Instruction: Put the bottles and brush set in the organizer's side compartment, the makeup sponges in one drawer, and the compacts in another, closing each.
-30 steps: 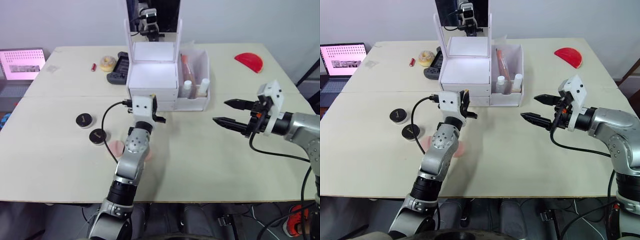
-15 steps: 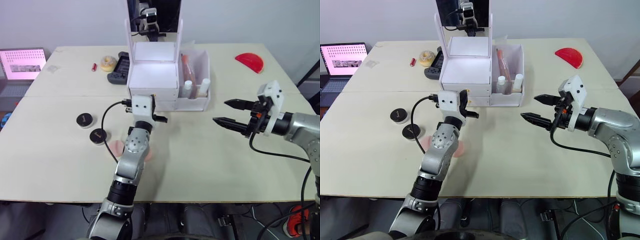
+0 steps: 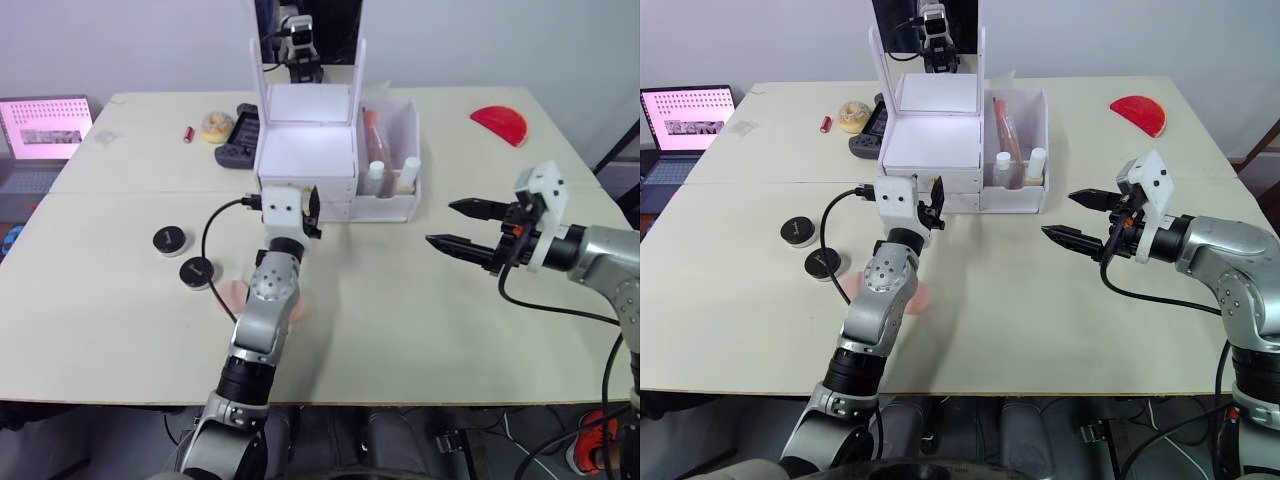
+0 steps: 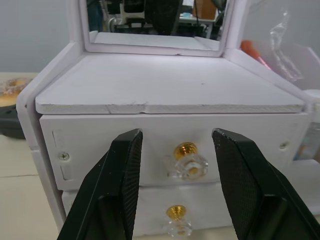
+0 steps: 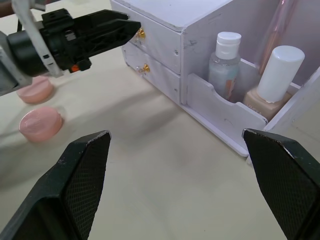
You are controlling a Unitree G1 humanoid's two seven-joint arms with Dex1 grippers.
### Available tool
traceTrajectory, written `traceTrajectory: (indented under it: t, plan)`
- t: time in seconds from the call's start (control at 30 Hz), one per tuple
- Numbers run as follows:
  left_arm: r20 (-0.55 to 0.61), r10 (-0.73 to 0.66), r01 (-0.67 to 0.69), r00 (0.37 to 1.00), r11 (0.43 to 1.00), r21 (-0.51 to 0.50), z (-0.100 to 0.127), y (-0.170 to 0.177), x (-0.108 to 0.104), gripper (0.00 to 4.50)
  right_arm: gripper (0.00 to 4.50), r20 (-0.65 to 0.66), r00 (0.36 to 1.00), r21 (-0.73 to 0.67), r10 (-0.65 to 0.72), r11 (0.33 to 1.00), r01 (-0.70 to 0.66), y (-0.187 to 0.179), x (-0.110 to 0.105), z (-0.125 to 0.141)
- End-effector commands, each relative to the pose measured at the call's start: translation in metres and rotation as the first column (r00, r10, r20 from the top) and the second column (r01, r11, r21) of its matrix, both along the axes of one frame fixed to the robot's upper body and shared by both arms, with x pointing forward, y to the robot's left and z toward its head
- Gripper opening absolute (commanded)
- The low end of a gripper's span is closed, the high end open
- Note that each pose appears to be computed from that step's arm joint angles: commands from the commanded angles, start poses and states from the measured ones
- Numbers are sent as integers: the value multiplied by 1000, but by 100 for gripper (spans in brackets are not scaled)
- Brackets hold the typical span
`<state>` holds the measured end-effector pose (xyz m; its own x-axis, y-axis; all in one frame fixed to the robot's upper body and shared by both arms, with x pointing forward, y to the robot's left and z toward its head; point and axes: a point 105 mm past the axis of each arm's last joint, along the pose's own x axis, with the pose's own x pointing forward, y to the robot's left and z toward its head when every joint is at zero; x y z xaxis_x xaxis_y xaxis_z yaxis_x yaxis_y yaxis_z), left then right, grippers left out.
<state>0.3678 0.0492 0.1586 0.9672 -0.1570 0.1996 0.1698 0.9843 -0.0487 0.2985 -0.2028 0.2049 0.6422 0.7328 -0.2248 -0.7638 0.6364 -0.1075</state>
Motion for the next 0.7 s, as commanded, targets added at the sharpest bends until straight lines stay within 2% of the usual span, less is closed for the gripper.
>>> traceTrajectory:
  t: [0.03,0.53,0.63,0.7]
  plan:
    - [4,1,-1,1000,1000,-11,5,-4,2,231,450,58,998,-9,8,1000,-8,1,-2,15]
    - [1,-10,10,1000,1000,-24,4,-2,1,231,450,63,998,-8,4,1000,-3,1,-1,13]
    - [-2,-13,13,1000,1000,-26,3,-2,1,153,450,65,998,-7,3,1000,-2,1,-1,13]
    - [-1,-18,18,1000,999,-26,4,-3,1,62,450,67,998,-6,2,1000,-2,1,-1,14]
